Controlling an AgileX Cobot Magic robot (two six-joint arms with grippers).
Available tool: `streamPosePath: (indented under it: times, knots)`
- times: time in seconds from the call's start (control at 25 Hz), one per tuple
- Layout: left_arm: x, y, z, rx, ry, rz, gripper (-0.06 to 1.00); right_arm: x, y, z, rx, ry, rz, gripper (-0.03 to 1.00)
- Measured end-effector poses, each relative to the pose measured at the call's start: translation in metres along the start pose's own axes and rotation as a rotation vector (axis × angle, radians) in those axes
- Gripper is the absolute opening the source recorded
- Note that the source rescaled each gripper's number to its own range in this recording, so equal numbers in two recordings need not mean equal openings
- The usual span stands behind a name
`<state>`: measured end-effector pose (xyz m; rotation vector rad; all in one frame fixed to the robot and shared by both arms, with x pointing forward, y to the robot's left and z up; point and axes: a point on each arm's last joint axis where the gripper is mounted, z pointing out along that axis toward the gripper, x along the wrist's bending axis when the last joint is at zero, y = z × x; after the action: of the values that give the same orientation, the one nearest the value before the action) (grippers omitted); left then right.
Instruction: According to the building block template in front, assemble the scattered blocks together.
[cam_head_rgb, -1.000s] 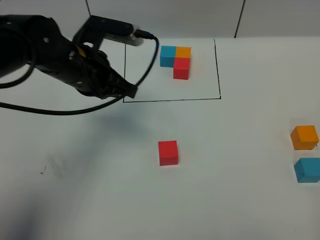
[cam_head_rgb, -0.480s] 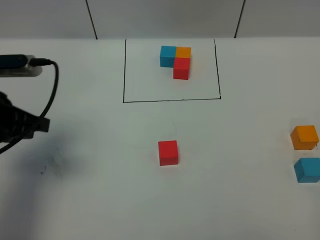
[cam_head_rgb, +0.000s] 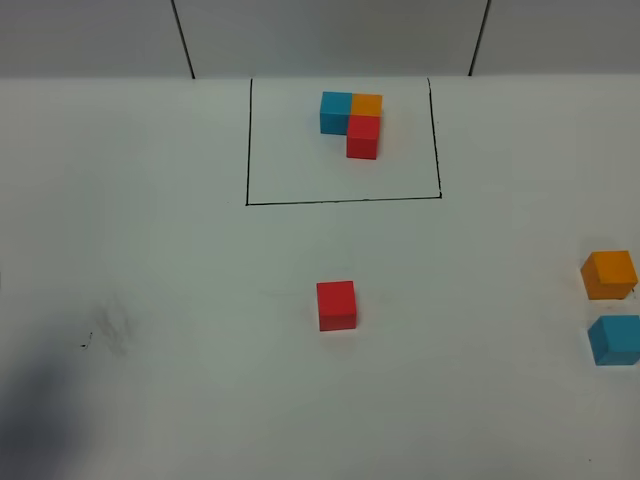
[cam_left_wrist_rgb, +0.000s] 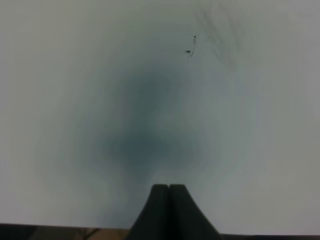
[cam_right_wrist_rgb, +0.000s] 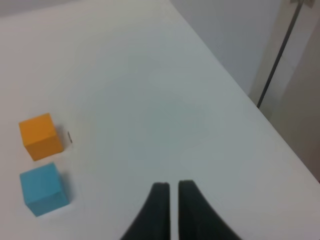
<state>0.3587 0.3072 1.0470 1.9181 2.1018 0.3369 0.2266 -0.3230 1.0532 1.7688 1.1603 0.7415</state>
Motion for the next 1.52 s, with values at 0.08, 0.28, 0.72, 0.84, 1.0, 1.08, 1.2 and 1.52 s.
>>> streamPosePath:
  times: [0.08, 0.28, 0.72, 0.84, 1.0, 1.08, 1.2, 1.52]
  knots:
    - [0.0, -0.015, -0.005, -0.032, 0.0, -0.01, 0.0, 0.0, 0.0, 0.0, 0.0, 0.0, 0.0, 0.0]
    - [0.003, -0.053, -0.004, -0.078, 0.022, -0.078, 0.0, 0.0, 0.0, 0.0, 0.0, 0.0, 0.0, 0.0]
    - [0.003, -0.08, -0.025, -0.297, 0.011, -0.066, 0.0, 0.0, 0.0, 0.0, 0.0, 0.0, 0.0, 0.0]
    - [0.001, -0.085, -0.028, -0.335, -0.007, -0.042, 0.0, 0.0, 0.0, 0.0, 0.0, 0.0, 0.0, 0.0]
    - [0.001, -0.09, -0.031, -0.374, -0.014, -0.028, 0.0, 0.0, 0.0, 0.0, 0.0, 0.0, 0.0, 0.0]
    - [0.001, -0.092, -0.032, -0.391, -0.015, -0.025, 0.0, 0.0, 0.0, 0.0, 0.0, 0.0, 0.0, 0.0]
    - [0.0, -0.095, -0.033, -0.411, -0.015, -0.011, 0.0, 0.0, 0.0, 0.0, 0.0, 0.0, 0.0, 0.0]
    - [0.0, -0.107, -0.038, -0.497, -0.018, 0.022, 0.0, 0.0, 0.0, 0.0, 0.0, 0.0, 0.0, 0.0]
